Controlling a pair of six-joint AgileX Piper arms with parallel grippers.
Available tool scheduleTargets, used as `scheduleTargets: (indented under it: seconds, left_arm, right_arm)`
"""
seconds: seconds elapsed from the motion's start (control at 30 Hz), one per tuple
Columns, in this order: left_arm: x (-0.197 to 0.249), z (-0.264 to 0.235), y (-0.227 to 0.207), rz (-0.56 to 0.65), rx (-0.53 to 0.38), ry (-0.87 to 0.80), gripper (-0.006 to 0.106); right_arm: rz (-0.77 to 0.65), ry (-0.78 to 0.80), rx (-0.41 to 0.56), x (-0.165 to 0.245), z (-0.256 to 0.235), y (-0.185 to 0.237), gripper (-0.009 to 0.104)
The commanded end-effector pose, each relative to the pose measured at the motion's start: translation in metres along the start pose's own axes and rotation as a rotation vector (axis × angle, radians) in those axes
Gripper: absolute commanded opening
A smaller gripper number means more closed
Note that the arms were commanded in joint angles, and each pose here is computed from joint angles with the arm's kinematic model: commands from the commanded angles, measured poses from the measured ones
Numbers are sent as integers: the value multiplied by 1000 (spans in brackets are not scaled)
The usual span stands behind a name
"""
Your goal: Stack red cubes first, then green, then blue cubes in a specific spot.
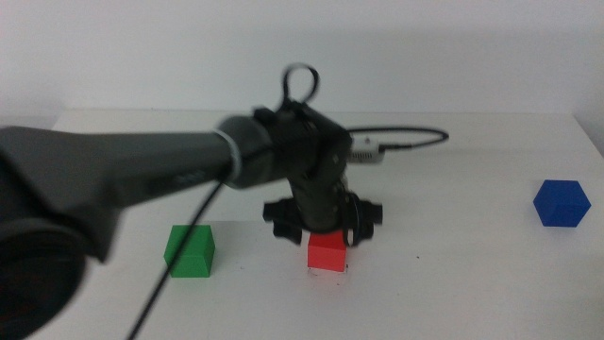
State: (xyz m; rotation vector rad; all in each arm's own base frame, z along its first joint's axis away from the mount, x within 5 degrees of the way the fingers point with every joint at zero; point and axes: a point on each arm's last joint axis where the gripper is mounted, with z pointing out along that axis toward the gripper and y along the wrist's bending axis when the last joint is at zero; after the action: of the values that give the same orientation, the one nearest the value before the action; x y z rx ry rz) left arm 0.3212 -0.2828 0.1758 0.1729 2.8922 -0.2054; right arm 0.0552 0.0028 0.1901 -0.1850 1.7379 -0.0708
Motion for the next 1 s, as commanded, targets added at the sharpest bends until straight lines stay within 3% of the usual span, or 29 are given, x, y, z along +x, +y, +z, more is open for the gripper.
scheduleTargets:
  seconds: [0.0,0.17,0.23,0.33,0.47,0.63,0.97]
  left_arm:
    - [-5,-37,3,13,42,-49,94]
    - [-4,-100,34,37,-84,-92,94]
    - [-1,-123,68,-12,-158,-74,94]
    - [8,-124,102,-64,-187,-38,94]
    - [21,-108,136,-113,-167,-5,94]
    - [20,-75,160,-167,-66,-12,94]
    - [16,-16,166,-134,-89,78,89]
  right_arm:
    - [-19,0,11,1,0,-1,93]
    - [-19,0,11,1,0,-1,93]
    - [-19,0,11,1,0,-1,93]
    - [-19,0,11,1,0,-1,93]
    - [-19,0,11,1,0,-1,93]
    - [-19,0,11,1,0,-1,93]
    - [-19,0,11,1,0,-1,93]
